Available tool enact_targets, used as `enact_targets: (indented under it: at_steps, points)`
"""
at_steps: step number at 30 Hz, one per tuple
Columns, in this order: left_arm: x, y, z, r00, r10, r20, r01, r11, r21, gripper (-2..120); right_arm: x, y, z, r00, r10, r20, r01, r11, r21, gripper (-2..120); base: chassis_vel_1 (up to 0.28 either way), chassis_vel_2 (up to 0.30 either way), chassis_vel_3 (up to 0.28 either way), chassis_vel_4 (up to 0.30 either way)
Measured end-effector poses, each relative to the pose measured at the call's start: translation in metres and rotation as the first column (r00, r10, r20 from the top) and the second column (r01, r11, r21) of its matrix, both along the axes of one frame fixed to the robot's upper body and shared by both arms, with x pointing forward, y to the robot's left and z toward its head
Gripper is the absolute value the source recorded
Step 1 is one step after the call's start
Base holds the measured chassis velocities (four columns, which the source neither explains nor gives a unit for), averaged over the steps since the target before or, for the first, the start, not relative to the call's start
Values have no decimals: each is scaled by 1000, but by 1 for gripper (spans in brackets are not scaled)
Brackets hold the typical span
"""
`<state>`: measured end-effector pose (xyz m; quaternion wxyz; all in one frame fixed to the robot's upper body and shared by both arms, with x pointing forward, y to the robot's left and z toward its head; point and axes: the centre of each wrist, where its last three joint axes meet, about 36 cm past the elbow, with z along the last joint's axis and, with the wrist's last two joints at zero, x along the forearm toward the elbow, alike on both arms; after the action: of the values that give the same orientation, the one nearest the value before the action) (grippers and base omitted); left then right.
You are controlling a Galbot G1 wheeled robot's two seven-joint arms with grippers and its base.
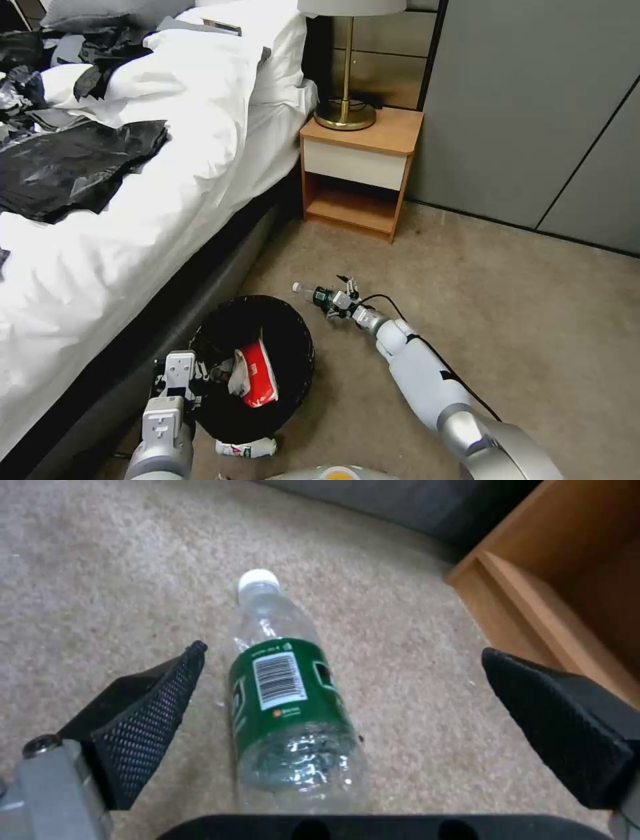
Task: Pick up the trash bin, then pick up the garbage from the floor and place it into the trash bin.
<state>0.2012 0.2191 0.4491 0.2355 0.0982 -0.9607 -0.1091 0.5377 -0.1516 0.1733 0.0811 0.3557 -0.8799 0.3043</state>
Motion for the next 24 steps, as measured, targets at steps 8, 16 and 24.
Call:
enact_targets:
  at_steps: [8, 16, 24]
  points:
    - [-5, -1, 0, 1000, 2, -7, -2, 1000, 19, 0, -4, 6, -12, 998, -15, -67, 16, 1000, 25, 100, 0, 0, 0, 0]
    - [-7, -2, 0, 1000, -2, -12, 2, 1000, 30, 0, -13, 7, -26, 982, -59, -181, 72, 995, 68, 100, 0, 0, 0, 0]
    - [-9, -4, -1, 1000, -14, -16, 15, 999, 36, 0, -15, 2, -32, 959, -91, -269, 118, 989, 88, 100, 0, 0, 0, 0]
